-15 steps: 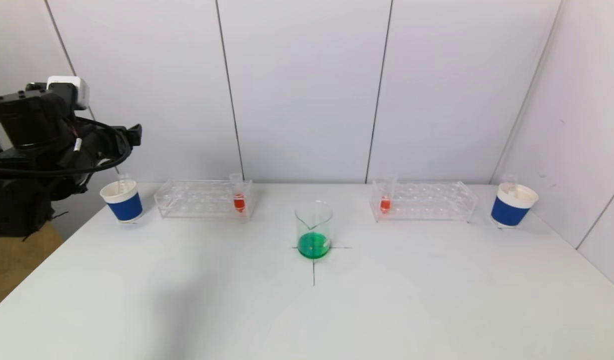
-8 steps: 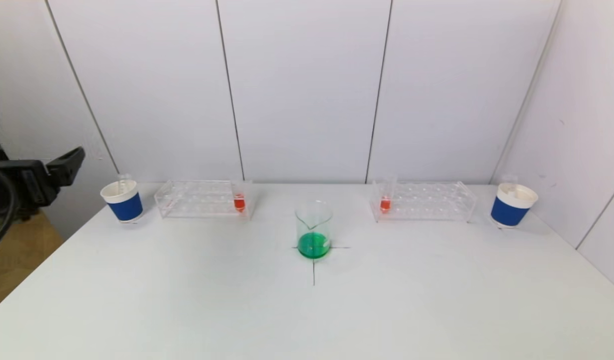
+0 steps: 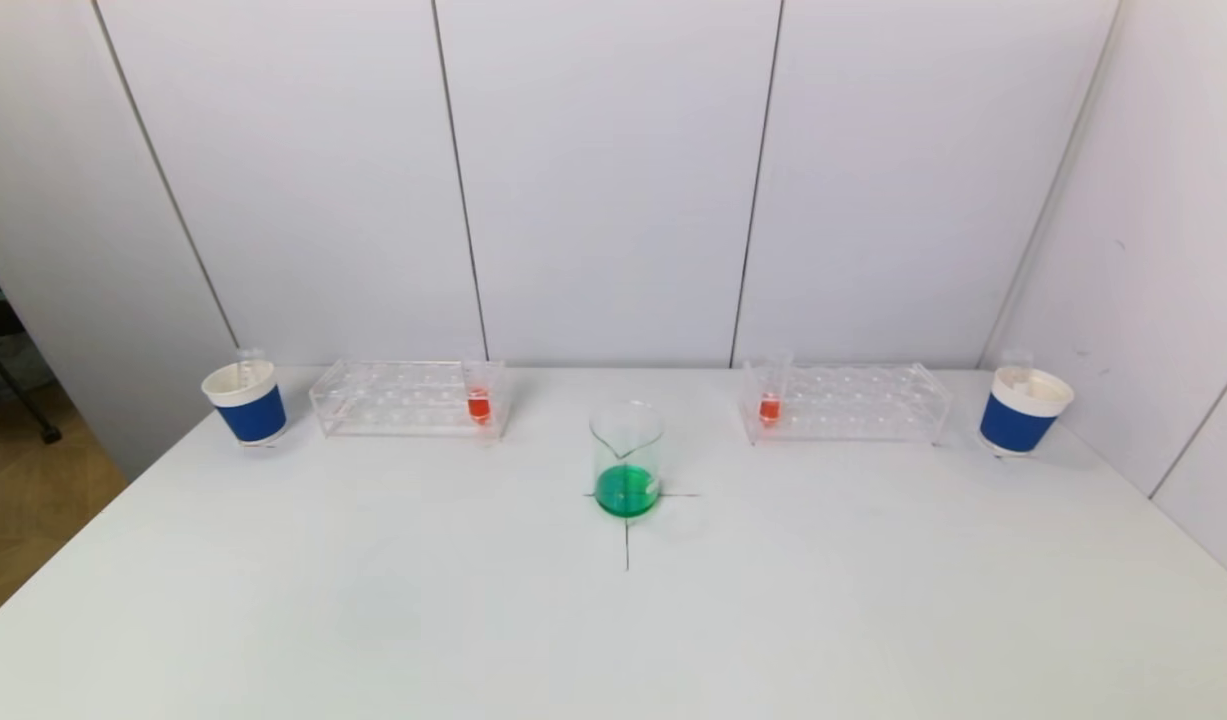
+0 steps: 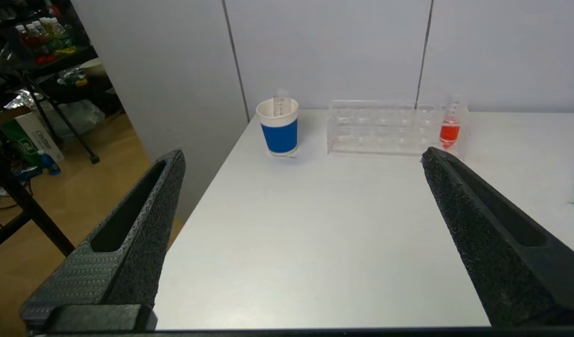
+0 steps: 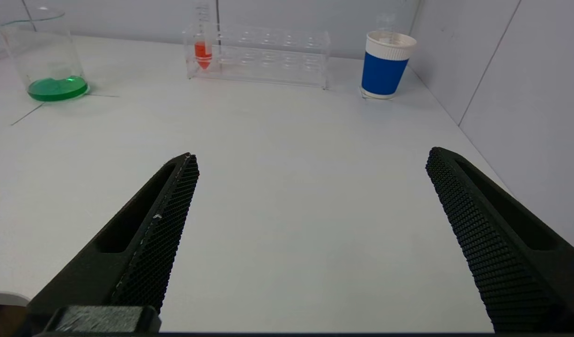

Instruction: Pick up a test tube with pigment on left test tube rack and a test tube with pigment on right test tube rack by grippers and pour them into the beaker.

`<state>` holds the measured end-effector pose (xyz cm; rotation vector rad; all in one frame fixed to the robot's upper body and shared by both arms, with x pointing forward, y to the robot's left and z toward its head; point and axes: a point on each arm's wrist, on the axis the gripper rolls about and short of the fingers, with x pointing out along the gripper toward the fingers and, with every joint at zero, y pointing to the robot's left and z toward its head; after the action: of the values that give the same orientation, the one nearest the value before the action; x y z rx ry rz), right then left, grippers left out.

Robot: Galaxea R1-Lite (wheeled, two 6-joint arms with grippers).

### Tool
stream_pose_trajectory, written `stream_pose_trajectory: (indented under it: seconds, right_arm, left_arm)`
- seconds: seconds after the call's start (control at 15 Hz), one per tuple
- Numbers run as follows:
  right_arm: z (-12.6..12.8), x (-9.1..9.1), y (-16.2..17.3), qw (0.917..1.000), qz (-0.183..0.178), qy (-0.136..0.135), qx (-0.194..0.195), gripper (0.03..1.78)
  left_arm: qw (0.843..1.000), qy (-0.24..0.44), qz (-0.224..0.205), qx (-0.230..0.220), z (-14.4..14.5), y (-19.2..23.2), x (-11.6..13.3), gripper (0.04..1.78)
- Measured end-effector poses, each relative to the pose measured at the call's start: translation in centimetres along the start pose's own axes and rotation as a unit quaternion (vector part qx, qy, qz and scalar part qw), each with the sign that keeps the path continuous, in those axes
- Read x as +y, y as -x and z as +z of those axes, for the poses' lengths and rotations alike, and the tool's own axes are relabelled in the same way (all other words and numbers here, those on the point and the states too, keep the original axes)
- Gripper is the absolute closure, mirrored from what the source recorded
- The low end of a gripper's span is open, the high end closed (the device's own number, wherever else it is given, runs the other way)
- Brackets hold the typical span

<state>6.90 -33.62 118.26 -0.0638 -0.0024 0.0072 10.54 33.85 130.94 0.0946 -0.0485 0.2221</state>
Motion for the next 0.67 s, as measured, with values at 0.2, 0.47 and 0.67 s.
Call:
stream_pose_trajectory:
  seconds: [0.2,0.47,0.67]
  right_arm:
    - [0.0,0.0,0.0,1.0000,0.000,0.000,0.000,0.04]
    - [0.0,0.0,0.0,1.0000,0.000,0.000,0.000,0.04]
    - [0.0,0.0,0.0,1.0000,0.000,0.000,0.000,0.04]
  left_arm:
    - [1.000,-0.003,-0.002,0.010,-2.6,3.6,0.6,0.06]
    - [1.000,-0.002,-0.016,0.005,-6.0,6.1,0.7,0.06]
    - [1.000,-0.002,-0.015,0.010,-8.0,6.0,0.5,0.06]
